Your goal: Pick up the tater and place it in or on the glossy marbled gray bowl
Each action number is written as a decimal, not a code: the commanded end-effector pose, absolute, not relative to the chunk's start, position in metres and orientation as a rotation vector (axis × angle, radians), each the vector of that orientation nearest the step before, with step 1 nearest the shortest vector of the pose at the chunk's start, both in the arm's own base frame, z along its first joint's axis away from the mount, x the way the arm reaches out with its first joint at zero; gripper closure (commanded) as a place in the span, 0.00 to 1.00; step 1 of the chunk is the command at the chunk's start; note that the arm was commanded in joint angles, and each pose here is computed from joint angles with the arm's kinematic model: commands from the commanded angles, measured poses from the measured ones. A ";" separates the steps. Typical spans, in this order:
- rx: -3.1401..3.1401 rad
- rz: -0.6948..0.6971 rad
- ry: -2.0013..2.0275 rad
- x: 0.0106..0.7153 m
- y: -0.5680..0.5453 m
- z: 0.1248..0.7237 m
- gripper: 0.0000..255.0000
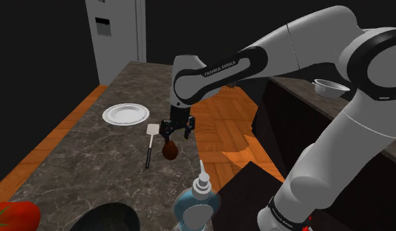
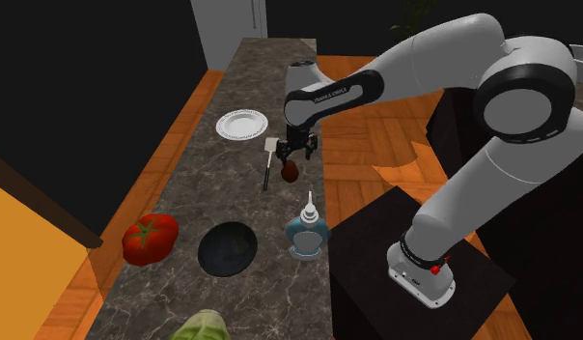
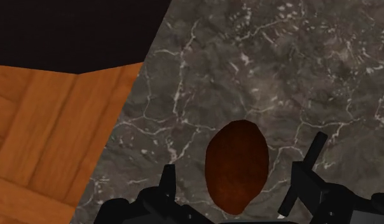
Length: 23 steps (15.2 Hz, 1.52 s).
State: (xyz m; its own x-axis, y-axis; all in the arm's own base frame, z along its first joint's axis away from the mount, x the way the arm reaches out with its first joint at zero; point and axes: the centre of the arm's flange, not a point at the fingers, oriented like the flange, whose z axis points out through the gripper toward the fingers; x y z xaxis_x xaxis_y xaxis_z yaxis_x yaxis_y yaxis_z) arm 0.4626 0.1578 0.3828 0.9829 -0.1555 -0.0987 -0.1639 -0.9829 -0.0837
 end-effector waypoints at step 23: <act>-3.029 0.152 0.275 0.472 0.175 0.321 1.00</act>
